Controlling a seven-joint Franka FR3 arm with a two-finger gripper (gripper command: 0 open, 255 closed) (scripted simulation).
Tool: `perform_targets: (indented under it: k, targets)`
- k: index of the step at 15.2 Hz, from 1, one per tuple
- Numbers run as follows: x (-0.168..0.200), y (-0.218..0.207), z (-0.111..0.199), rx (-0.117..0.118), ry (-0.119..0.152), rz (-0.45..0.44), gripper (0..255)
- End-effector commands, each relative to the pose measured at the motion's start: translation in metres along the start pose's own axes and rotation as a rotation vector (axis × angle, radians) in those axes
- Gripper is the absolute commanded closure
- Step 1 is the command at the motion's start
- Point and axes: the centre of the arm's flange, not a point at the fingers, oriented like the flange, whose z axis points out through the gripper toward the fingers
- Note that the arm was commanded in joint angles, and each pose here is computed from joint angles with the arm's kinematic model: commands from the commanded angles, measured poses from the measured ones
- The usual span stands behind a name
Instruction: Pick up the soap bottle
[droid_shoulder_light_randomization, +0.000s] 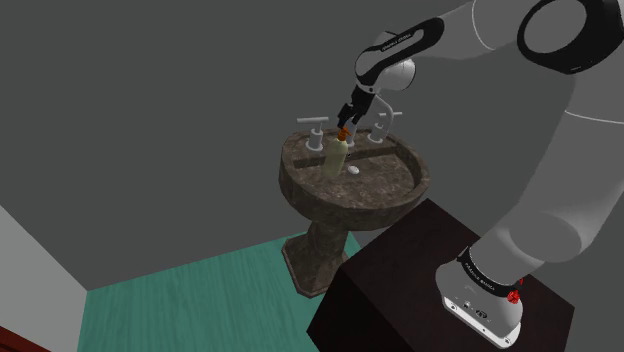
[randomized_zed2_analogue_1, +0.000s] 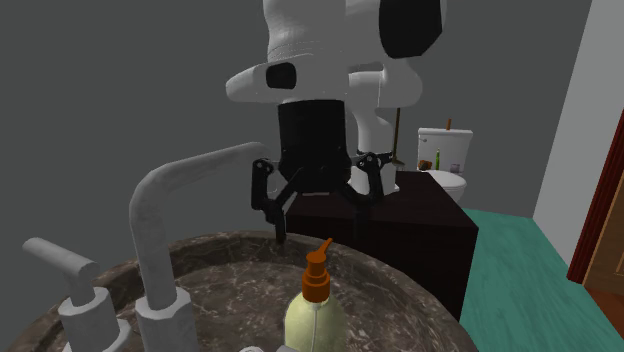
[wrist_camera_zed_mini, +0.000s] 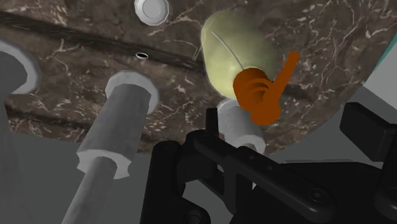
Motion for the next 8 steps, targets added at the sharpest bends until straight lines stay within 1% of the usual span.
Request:
perform_targets:
  k: [1,8]
  targets:
    - [0.005,0.005,0.014,0.0,0.002,0.0,0]
    - [-0.001,0.007,0.048,0.0,0.002,0.0,0]
